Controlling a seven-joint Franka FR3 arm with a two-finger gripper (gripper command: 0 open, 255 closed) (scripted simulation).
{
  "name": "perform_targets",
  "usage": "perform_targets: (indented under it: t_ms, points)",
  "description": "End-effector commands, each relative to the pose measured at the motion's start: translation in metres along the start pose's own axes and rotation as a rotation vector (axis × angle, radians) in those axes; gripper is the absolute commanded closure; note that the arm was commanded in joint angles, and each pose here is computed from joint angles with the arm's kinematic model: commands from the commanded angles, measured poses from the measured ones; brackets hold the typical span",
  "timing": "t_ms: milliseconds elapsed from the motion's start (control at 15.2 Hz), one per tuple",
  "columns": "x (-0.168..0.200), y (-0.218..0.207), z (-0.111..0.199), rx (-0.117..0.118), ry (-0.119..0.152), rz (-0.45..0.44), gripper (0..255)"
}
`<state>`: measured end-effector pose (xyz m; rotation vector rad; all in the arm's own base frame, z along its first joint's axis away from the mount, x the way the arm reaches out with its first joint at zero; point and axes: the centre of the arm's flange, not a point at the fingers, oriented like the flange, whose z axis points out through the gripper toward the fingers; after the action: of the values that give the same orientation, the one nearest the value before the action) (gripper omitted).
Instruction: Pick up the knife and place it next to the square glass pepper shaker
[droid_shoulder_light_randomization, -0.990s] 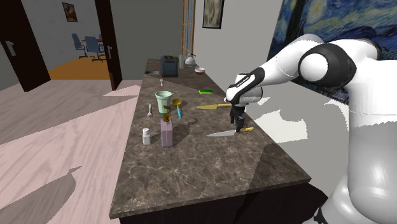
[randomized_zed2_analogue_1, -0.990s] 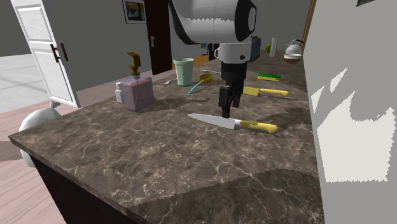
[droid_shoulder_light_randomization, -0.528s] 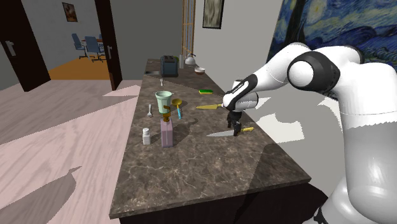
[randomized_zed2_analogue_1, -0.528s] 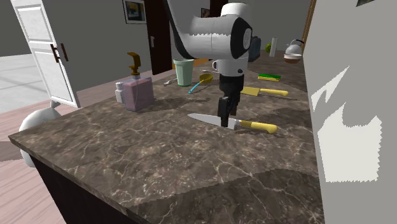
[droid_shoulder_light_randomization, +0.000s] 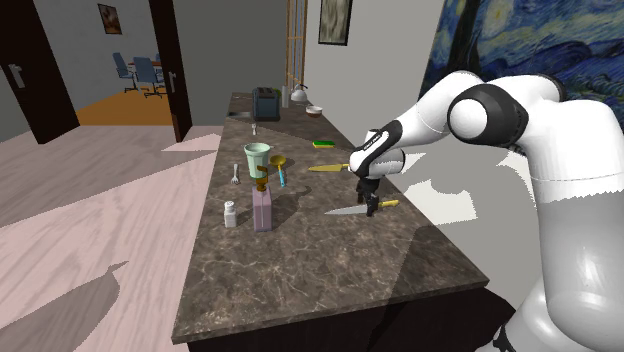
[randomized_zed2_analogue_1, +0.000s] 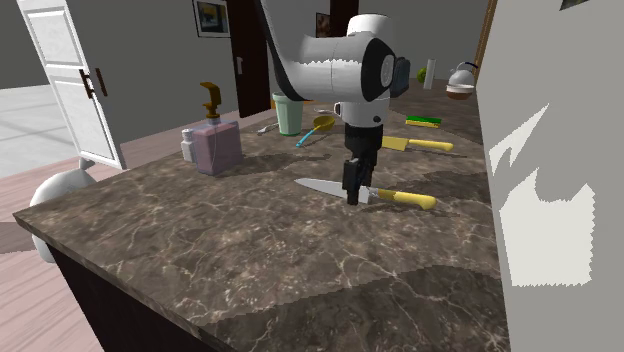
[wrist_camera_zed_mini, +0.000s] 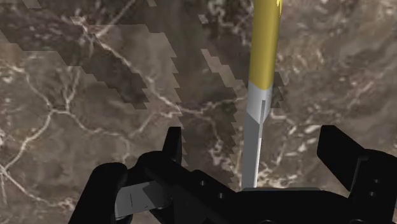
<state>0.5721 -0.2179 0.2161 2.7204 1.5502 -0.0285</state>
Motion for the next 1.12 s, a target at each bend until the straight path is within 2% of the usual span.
perform_targets:
  t_ms: [0, 66, 660, 1056]
  points:
    - [0.000, 0.000, 0.000, 0.000, 0.000, 0.000, 0]
    - [0.000, 0.000, 0.000, 0.000, 0.000, 0.000, 255]
    - [0.000, 0.000, 0.000, 0.000, 0.000, 0.000, 255]
    - [-0.001, 0.000, -0.032, 0.000, 0.000, 0.000, 255]
